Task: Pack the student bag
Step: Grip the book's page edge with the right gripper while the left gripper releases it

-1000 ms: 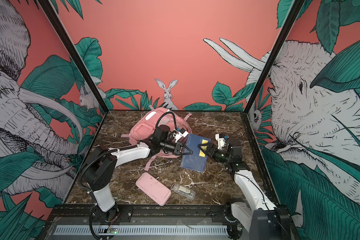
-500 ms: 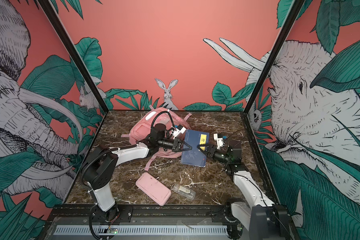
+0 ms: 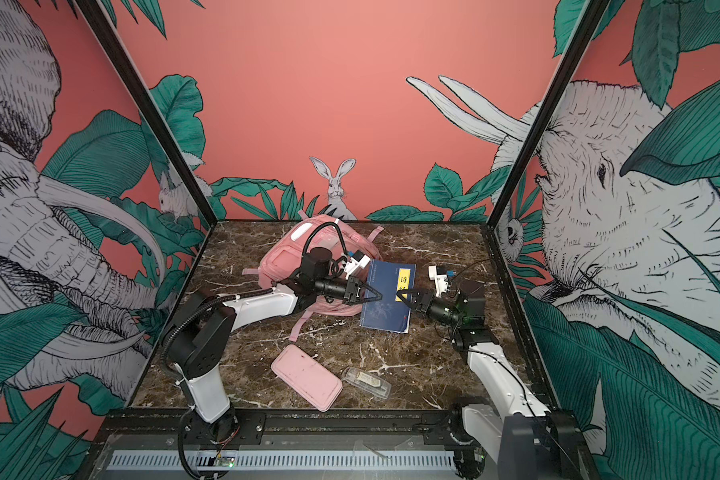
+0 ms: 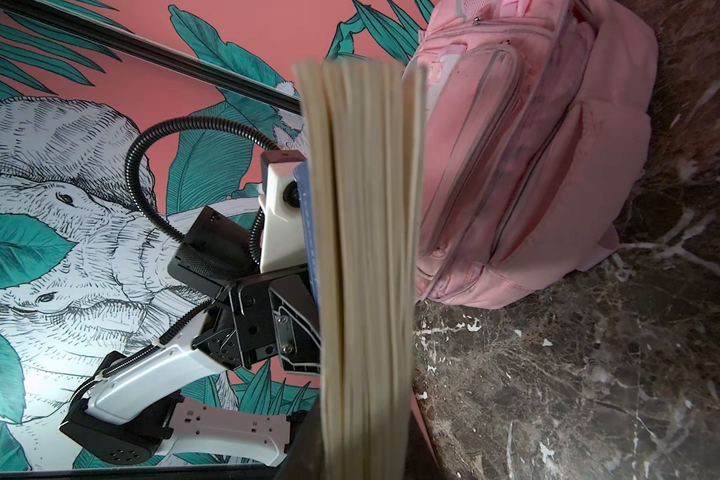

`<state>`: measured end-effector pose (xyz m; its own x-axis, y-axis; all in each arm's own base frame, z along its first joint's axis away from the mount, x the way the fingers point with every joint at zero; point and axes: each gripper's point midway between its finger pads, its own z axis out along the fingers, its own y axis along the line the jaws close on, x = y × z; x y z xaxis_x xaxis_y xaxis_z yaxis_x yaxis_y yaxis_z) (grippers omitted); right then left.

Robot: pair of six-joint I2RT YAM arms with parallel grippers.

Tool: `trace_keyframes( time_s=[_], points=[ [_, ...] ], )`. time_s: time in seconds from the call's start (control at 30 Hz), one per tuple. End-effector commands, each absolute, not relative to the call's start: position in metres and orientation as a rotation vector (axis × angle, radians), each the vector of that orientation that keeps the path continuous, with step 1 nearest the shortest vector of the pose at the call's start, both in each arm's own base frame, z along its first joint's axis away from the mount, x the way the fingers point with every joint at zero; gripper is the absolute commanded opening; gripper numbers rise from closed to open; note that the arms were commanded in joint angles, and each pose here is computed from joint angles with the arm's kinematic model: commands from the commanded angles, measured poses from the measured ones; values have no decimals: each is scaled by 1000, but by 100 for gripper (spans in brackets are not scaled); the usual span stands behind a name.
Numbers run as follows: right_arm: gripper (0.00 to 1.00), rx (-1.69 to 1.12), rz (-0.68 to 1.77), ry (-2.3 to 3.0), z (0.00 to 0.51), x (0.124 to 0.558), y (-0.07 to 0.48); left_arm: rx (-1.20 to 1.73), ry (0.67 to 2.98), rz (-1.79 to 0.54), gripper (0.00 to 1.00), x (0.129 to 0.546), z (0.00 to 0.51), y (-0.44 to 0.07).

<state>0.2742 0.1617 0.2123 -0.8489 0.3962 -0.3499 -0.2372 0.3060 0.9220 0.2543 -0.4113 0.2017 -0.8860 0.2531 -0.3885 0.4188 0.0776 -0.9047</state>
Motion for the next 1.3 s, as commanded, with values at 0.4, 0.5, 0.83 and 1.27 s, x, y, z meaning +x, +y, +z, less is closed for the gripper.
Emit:
trace_keyframes(
  time_s=[0.4, 0.5, 0.83, 1.27],
  points=[
    [0, 19, 1543, 1988, 239, 278, 168, 757, 2239, -1851, 39, 248, 202, -405],
    [0, 29, 1503, 2010, 237, 280, 165, 739, 2263, -1762, 54, 263, 202, -389],
    [0, 141, 1313, 2060, 233, 293, 147, 773, 2426, -1247, 59, 292, 196, -330],
    [0, 301, 1032, 2077, 243, 308, 114, 829, 2544, -368, 53, 328, 157, -282]
  ],
)
